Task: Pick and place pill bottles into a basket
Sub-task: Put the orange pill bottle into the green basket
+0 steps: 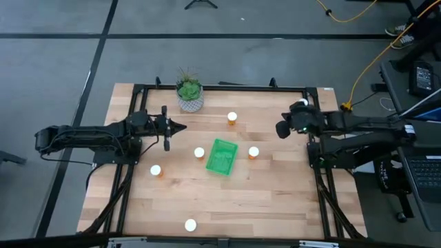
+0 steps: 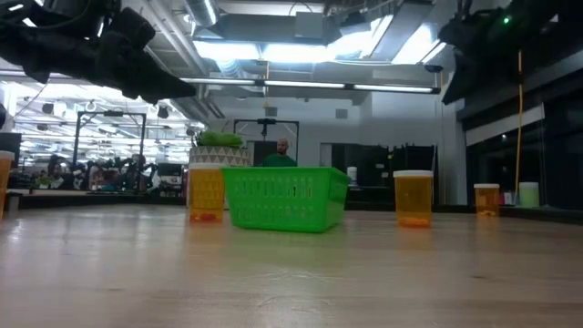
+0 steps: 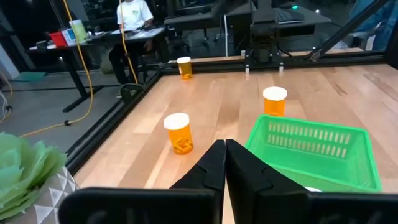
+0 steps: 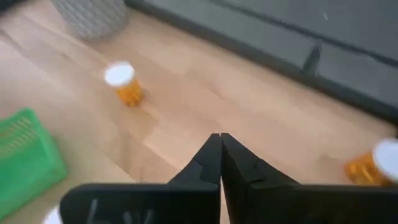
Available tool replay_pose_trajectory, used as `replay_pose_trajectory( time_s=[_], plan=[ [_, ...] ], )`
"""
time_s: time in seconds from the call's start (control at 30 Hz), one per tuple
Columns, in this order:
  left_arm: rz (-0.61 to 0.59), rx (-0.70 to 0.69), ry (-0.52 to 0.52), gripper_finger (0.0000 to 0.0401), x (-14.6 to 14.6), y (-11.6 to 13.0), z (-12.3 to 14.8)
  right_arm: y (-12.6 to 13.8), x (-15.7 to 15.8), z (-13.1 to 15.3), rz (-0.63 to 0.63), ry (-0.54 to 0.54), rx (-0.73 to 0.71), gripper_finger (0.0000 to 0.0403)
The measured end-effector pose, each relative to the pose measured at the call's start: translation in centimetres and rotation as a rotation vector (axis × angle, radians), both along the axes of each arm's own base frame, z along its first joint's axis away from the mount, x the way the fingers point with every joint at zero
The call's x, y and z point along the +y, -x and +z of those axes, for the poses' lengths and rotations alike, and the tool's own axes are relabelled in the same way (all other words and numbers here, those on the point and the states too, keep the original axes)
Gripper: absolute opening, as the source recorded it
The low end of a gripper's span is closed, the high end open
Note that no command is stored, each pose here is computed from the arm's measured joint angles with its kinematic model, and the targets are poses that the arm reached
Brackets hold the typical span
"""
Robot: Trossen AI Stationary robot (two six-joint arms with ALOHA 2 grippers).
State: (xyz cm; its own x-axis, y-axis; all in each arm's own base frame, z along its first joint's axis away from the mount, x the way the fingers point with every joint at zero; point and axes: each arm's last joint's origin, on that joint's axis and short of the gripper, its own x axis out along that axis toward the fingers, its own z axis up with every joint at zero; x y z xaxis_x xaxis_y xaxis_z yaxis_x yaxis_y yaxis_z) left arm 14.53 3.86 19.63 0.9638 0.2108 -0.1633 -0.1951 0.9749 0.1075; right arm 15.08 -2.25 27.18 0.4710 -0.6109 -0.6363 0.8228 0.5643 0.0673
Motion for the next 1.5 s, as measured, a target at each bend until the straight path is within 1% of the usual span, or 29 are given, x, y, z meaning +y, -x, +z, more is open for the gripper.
replay_pose_trajectory(
  time_s=[0.1, 0.2, 0.33, 0.47, 0.53, 0.73, 0.83, 0.93, 1.2, 1.37, 1.5],
  plan=[
    [0.004, -0.001, -0.001, 0.001, 0.0, 0.0, 0.0, -0.3, 0.3, 0.0, -0.064, -0.033, 0.03, 0.0004],
    [0.007, -0.001, 0.001, 0.0008, 0.0, 0.0, 0.0, -0.2, 0.5, 0.2, -0.146, -0.056, 0.094, 0.0002],
    [0.007, 0.0, -0.001, 0.0004, 0.0, 0.0, 0.0, 0.5, 0.7, 0.3, -0.3, -0.105, 0.169, 0.0003],
    [0.007, -0.007, -0.003, 0.0005, 0.0, 0.0, 0.1, 0.8, 0.7, -0.4, -0.42, -0.117, 0.227, 0.0002],
    [0.007, -0.018, -0.007, 0.0007, 0.0, 0.0, 0.2, 0.6, 0.7, -0.6, -0.449, -0.113, 0.24, 0.0003],
    [0.008, -0.049, -0.015, 0.0007, 0.0, 0.0, 0.5, 0.2, 0.7, -1.0, -0.456, -0.107, 0.262, 0.0027],
    [0.008, -0.056, -0.017, 0.0006, 0.0, 0.0, 0.6, 0.1, 0.7, -1.0, -0.455, -0.107, 0.262, 0.0048],
    [0.008, -0.056, -0.017, 0.0008, 0.0, 0.0, 0.6, 0.0, 0.7, -1.0, -0.456, -0.105, 0.252, 0.0077],
    [0.008, -0.052, -0.016, 0.0006, 0.0, 0.0, 0.5, 0.1, 0.4, -1.0, -0.478, -0.093, 0.255, 0.0178],
    [0.008, -0.052, -0.016, 0.001, 0.0, 0.0, 0.5, 0.3, -0.5, -1.0, -0.552, -0.107, 0.247, 0.0236],
    [0.008, -0.052, -0.016, 0.001, 0.0, 0.0, 0.5, 0.8, -1.4, -2.4, -0.626, -0.103, 0.273, 0.0257]
  ],
)
